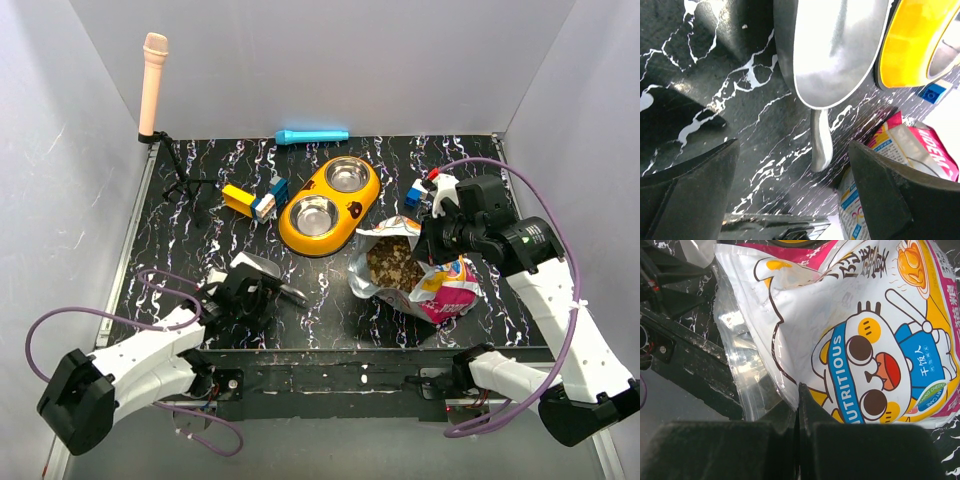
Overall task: Serve the pet food
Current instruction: Adjust the spatula at the center of the board.
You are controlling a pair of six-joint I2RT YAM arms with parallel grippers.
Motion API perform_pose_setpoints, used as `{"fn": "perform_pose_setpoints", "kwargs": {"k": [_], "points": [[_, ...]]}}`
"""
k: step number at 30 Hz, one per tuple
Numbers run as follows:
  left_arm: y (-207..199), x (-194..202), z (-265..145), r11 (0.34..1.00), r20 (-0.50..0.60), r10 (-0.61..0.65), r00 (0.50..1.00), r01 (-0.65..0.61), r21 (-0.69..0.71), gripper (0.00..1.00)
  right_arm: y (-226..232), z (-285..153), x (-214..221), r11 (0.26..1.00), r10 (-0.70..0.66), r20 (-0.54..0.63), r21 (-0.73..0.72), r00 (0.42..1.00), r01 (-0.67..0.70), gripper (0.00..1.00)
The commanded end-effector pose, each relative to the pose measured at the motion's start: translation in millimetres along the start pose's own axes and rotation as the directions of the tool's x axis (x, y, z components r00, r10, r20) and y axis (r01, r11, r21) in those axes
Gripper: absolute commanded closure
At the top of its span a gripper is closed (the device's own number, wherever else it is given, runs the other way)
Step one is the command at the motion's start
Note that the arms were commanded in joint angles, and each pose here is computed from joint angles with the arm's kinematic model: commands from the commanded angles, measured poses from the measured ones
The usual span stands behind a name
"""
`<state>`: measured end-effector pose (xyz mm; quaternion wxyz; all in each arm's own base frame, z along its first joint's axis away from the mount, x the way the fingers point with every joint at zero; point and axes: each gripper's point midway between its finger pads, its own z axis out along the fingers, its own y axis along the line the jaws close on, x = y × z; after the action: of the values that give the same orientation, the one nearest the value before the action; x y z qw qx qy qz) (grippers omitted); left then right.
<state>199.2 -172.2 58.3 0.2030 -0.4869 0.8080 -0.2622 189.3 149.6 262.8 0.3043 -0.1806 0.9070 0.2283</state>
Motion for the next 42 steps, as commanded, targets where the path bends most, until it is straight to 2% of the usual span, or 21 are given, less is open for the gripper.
{"fn": "perform_pose_setpoints", "kwargs": {"k": [1, 7, 12, 14, 17, 22, 24, 28, 31, 33, 35, 38, 40, 42], "points": [[-21, -2, 15, 0.987, 0.019, -0.106, 0.994, 0.103, 0.127, 0.11, 50, -33, -35, 0.978, -0.028, 0.157, -0.198, 0.987, 0.059, 0.99], [-30, -3, 28, 0.96, 0.034, -0.117, 0.993, 0.104, 0.261, 0.15, 52, -31, -38, 0.977, -0.037, 0.159, -0.201, 0.987, 0.069, 0.99], [-21, 9, 42, 0.969, 0.022, -0.104, 0.994, 0.096, 0.228, 0.19, 54, -28, -39, 0.976, -0.045, 0.156, -0.204, 0.987, 0.076, 0.99], [-16, 14, 48, 0.97, 0.024, -0.106, 0.994, 0.098, 0.22, 0.24, 54, -28, -39, 0.976, -0.046, 0.156, -0.202, 0.987, 0.077, 0.99], [-13, 24, 56, 0.971, -0.005, -0.053, 0.999, 0.053, 0.233, 0.35, 53, -27, -38, 0.977, -0.049, 0.152, -0.199, 0.987, 0.079, 0.99], [8, 29, 59, 0.985, -0.031, 0.0, 1.0, 0.005, 0.173, 0.52, 53, -29, -40, 0.978, -0.056, 0.16, -0.192, 0.986, 0.086, 0.99], [17, 23, 56, 0.987, -0.008, 0.006, 1.0, -0.005, 0.158, 0.7, 54, -30, -40, 0.978, -0.057, 0.161, -0.191, 0.985, 0.088, 0.99], [21, 20, 49, 0.986, -0.007, 0.038, 0.999, -0.036, 0.164, 0.95, 54, -31, -40, 0.978, -0.057, 0.164, -0.189, 0.985, 0.089, 0.99], [13, 32, 37, 0.968, -0.095, 0.198, 0.976, -0.18, 0.175, 1.0, 54, -32, -40, 0.978, -0.058, 0.163, -0.187, 0.985, 0.089, 0.99], [15, 41, 25, 0.933, -0.169, 0.349, 0.922, -0.324, 0.159, 1.0, 53, -33, -40, 0.979, -0.06, 0.167, -0.181, 0.984, 0.09, 0.99], [9, 64, 8, 0.868, -0.291, 0.491, 0.821, -0.434, 0.24, 1.0, 51, -33, -39, 0.981, -0.064, 0.169, -0.171, 0.984, 0.093, 0.99], [15, 96, -9, 0.778, -0.456, 0.628, 0.631, -0.517, 0.356, 1.0, 46, -32, -36, 0.984, -0.069, 0.168, -0.15, 0.983, 0.095, 0.99], [18, 109, -16, 0.703, -0.516, 0.706, 0.486, -0.567, 0.429, 1.0, 40, -33, -37, 0.99, -0.068, 0.173, -0.114, 0.983, 0.089, 0.99], [19, 121, -21, 0.654, -0.571, 0.742, 0.351, -0.565, 0.503, 1.0, 38, -34, -38, 0.992, -0.067, 0.179, -0.096, 0.982, 0.085, 0.99]]}}
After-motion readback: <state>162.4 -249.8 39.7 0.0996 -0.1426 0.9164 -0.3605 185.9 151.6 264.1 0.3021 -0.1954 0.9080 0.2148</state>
